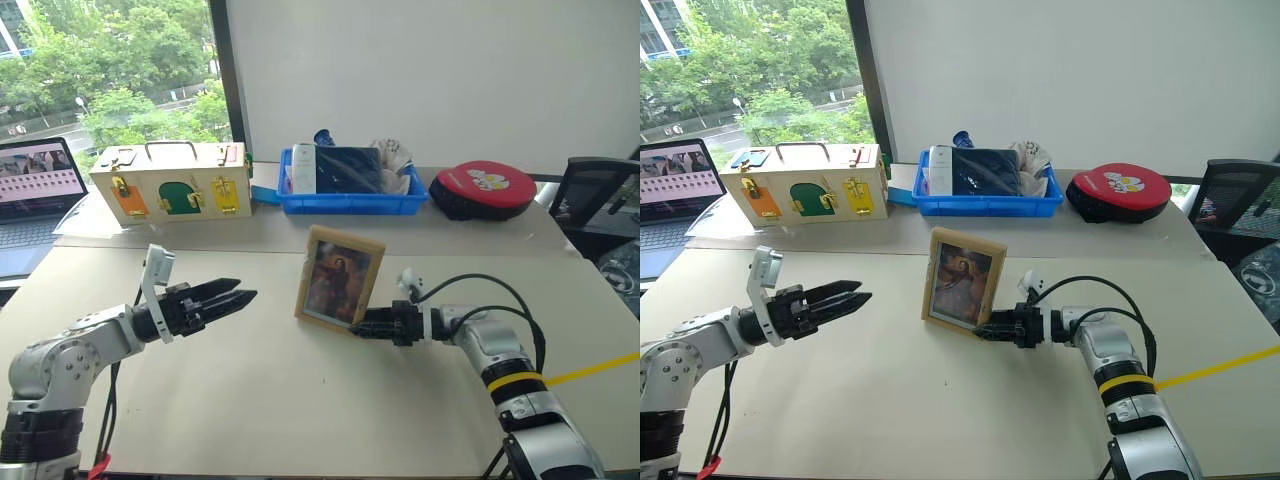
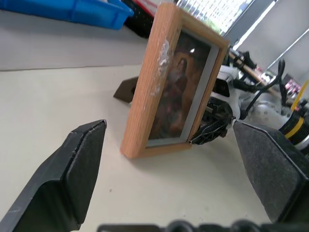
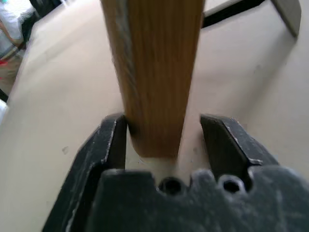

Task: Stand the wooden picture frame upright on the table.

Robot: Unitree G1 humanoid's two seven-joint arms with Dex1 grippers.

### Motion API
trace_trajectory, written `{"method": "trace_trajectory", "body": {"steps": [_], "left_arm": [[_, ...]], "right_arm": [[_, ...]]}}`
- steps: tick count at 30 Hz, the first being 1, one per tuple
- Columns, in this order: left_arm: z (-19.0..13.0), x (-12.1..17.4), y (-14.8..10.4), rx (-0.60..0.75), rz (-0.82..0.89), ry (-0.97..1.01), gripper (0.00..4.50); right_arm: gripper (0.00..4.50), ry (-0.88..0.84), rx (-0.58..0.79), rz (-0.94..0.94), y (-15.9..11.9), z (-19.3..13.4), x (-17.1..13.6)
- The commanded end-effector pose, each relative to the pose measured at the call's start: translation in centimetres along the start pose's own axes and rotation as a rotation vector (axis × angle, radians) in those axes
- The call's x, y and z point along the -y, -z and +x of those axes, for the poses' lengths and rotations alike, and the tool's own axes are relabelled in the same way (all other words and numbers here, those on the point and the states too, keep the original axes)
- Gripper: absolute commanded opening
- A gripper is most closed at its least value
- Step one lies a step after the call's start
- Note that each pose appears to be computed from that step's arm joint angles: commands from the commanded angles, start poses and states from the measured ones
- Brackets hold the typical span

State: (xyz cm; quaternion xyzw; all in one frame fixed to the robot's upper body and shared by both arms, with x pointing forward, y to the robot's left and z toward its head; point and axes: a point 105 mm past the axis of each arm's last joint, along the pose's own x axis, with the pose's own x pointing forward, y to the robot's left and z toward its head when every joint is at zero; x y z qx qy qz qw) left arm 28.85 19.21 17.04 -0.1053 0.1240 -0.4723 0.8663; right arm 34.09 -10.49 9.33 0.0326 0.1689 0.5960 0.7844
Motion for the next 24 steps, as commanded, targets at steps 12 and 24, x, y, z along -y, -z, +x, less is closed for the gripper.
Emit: {"method": "trace_trajectory", "body": {"steps": [12,24], "left_arm": [[-1.0,-2.8,-3.7,0.199,0.237,-0.290,4.50],[1.2,-5.7,3.3,0.036,0.480,-0.507,4.50]], "right_arm": [[4.45,0.318,0.024,-0.235,-2.2,-11.1,0.8],[4.45,0.796,0.194,-0.290,-2.2,-15.5,-1.6]]}}
